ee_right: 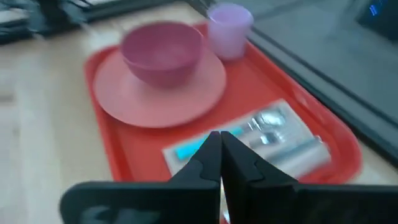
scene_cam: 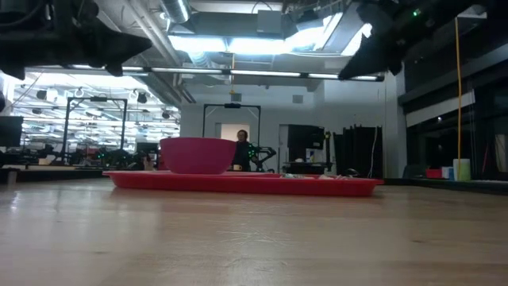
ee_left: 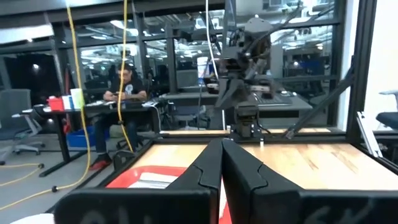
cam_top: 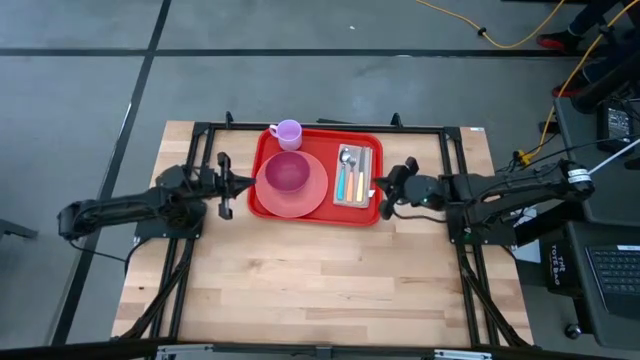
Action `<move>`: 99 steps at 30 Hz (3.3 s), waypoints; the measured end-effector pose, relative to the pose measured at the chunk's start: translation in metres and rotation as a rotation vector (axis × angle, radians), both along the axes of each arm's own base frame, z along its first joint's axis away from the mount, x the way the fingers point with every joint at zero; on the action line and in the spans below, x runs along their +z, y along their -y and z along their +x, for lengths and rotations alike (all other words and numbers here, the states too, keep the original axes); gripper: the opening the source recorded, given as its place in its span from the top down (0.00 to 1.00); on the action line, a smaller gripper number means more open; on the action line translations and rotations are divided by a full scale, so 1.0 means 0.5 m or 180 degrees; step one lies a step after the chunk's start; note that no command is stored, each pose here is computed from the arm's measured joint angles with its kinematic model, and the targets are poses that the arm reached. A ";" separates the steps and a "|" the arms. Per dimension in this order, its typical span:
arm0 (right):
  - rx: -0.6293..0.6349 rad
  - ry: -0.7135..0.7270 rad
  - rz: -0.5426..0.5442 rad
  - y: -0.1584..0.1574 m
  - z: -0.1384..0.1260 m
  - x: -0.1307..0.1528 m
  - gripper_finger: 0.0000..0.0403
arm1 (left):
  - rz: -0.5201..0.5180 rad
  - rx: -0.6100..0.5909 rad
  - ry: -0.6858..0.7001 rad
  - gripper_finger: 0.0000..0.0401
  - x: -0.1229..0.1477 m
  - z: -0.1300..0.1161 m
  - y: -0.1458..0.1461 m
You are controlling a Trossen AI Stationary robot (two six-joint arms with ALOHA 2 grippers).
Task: Set up tray
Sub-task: Return to Home Position
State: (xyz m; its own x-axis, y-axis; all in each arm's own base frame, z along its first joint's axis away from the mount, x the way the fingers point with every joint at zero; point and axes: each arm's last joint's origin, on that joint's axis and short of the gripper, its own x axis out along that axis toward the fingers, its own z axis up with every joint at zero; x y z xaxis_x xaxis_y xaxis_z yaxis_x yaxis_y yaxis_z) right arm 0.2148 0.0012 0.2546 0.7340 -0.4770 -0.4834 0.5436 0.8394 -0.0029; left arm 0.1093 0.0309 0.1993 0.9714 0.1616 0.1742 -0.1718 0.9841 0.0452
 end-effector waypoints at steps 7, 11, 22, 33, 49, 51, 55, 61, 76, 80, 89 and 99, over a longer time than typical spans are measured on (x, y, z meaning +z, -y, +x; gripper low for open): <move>0.0361 0.0228 -0.0240 -0.012 0.014 0.021 0.97 | 0.0010 0.0162 -0.0034 0.99 -0.004 -0.021 0.004; 0.0448 0.0410 -0.0409 -0.013 0.020 0.036 0.99 | -0.0043 0.0311 -0.0131 0.99 -0.012 -0.027 0.003; 0.0884 0.0866 -0.0441 -0.017 -0.003 0.083 0.99 | 0.0032 0.0426 -0.0212 0.99 -0.044 -0.028 0.001; 0.1355 0.0890 -0.0771 -0.014 -0.050 0.068 0.99 | 0.0025 0.0437 -0.0182 0.99 -0.042 -0.029 0.001; 0.1675 0.1378 -0.0816 0.006 -0.180 -0.027 0.97 | -0.0035 0.0667 -0.0171 0.99 -0.043 -0.030 -0.003; 0.1729 0.1416 -0.0813 0.005 -0.187 -0.034 0.97 | -0.0037 0.0667 -0.0170 0.99 -0.043 -0.030 -0.003; 0.1737 0.1433 -0.0836 0.005 -0.190 -0.040 0.97 | -0.0037 0.0667 -0.0171 0.99 -0.043 -0.030 -0.003; 0.1850 0.1392 -0.0799 0.003 -0.190 -0.044 0.97 | -0.0035 0.0666 -0.0172 0.99 -0.043 -0.030 -0.003; 0.2336 0.1091 -0.0528 -0.006 -0.193 -0.068 0.97 | -0.0037 0.0664 -0.0173 0.99 -0.043 -0.030 -0.003; 0.2305 0.1113 -0.0429 -0.006 -0.192 -0.068 0.97 | -0.0037 0.0663 -0.0173 0.99 -0.043 -0.030 -0.003; 0.2488 0.1522 -0.0342 -0.011 -0.190 -0.059 0.97 | -0.0037 0.0662 -0.0173 0.99 -0.043 -0.030 -0.003; 0.3085 0.1973 -0.0203 -0.023 -0.195 -0.149 0.97 | -0.0038 0.0661 -0.0175 0.99 -0.043 -0.030 -0.003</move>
State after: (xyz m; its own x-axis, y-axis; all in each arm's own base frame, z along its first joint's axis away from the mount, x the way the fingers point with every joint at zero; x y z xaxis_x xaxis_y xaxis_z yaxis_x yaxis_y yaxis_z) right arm 0.1173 0.0126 0.1799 0.9088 0.4066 0.0934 -0.4068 0.9133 -0.0182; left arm 0.0942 0.0322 0.1779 0.9250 0.3609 0.1187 -0.3685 0.9284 0.0488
